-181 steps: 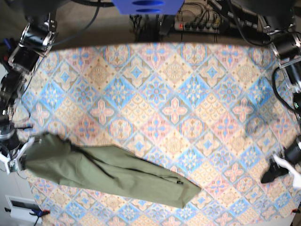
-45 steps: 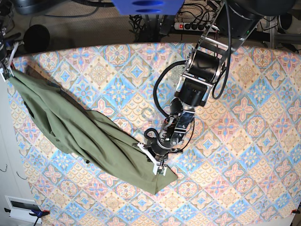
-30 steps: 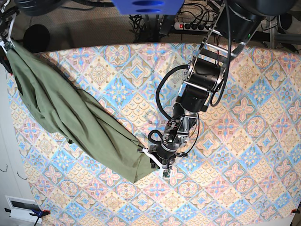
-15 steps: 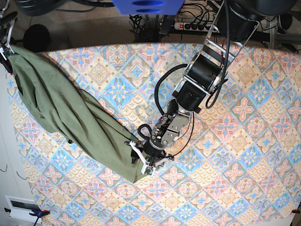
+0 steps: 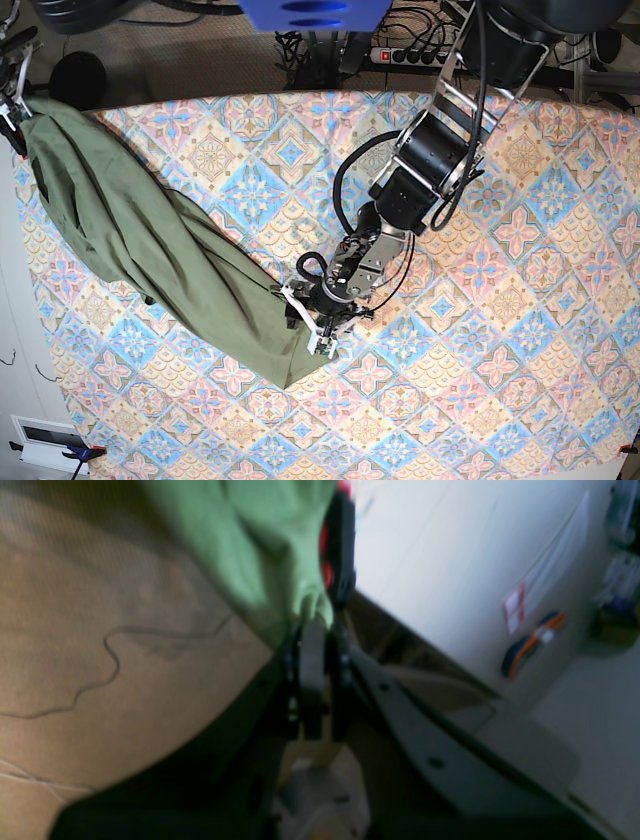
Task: Layout the t-shirt on the table in an organized manner, then fold the t-shirt properly
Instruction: 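Regrasp the shirt end with the left gripper and pull it taut, then drag the shirt end with the left gripper away from the right gripper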
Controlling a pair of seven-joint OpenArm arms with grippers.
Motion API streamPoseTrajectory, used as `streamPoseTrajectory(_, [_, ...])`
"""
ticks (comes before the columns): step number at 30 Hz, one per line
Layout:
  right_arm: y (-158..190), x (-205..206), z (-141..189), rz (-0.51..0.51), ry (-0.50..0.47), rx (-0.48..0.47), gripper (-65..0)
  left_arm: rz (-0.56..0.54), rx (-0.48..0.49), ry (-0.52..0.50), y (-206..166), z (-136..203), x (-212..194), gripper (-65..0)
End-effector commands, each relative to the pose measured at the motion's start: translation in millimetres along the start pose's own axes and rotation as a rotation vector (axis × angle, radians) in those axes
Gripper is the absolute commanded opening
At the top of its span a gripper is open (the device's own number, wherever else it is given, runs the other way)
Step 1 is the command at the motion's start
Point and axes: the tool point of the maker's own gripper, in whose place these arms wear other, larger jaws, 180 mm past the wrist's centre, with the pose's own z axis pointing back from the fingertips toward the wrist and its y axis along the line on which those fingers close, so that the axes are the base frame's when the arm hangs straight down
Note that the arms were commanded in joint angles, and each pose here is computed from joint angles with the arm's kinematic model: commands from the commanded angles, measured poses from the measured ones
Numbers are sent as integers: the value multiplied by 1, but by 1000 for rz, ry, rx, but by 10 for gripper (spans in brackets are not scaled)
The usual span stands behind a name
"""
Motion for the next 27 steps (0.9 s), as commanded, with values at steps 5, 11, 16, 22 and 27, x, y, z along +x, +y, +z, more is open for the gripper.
streamPoseTrajectory(5, [-10,1,4,16,4,-29,-645,-21,-109,-21,-23,-1,25,-641])
streamPoseTrajectory(11, [-20,12,1,-8,-29,-63,-645,-25,-153,-50,-36,1,35,-650])
streamPoseTrajectory(16, [-42,32,-2,-55,-87,-133,-646,-17,-210,-88,-57,10,53,-650])
streamPoseTrajectory(22, [-88,63,-2,-155,-145,-267,-646,161,-165,-220,7,51,107,-650])
streamPoseTrajectory(27, [-132,104,4,-251,-219,-375,-646,255,-116,-258,69,92,131,-650])
